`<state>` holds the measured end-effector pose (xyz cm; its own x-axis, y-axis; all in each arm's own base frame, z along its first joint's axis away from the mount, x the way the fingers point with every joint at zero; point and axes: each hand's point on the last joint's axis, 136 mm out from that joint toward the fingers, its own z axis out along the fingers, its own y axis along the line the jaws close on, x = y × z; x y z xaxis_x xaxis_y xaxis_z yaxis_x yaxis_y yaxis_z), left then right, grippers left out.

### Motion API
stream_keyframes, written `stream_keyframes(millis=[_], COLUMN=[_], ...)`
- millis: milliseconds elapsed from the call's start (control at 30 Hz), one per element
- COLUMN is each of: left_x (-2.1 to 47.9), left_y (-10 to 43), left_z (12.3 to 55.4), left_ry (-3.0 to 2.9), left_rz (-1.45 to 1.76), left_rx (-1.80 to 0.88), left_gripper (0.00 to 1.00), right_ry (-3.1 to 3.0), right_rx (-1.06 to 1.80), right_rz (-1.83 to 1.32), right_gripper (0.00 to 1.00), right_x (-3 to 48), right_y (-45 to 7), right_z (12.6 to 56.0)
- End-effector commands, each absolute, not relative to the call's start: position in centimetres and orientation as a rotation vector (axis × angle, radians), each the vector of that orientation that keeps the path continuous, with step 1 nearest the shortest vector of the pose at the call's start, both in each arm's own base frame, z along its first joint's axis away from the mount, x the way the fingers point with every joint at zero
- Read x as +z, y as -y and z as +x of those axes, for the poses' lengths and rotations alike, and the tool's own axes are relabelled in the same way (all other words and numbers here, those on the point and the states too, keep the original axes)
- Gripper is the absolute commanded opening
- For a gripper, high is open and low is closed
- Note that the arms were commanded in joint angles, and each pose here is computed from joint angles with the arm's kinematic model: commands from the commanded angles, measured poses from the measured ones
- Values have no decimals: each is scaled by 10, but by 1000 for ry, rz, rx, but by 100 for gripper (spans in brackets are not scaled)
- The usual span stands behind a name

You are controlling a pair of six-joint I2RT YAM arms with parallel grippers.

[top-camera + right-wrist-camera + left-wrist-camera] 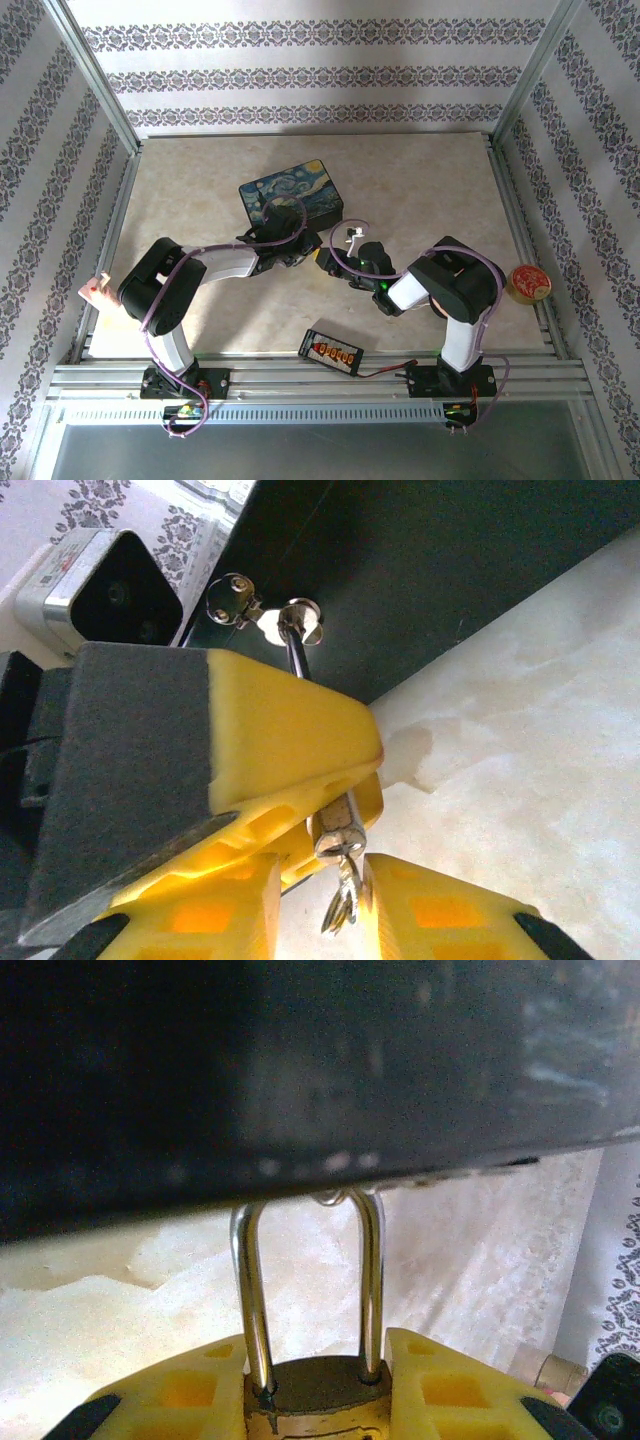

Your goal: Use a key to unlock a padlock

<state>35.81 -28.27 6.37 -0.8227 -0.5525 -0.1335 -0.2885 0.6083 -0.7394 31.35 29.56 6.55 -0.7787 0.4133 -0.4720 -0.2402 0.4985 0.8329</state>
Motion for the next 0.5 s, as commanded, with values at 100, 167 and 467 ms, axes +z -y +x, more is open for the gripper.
stream_keyframes(millis=[100, 167, 467], left_x=[60, 60, 58], left_y=[304, 304, 302], left_z=[339, 339, 338], left_ry=[-2566, -2568, -2573], left_rz=[-715, -715, -732], left_rx=[-1263, -1260, -1244], left_gripper=[0, 0, 0], right_ry=[-2030, -2029, -2025], right_rx=[1343, 1338, 1339], right_rz=[172, 192, 260], right_gripper=[25, 25, 18], right_x=[75, 74, 68], right_y=[-291, -288, -282], right_z=[319, 320, 324])
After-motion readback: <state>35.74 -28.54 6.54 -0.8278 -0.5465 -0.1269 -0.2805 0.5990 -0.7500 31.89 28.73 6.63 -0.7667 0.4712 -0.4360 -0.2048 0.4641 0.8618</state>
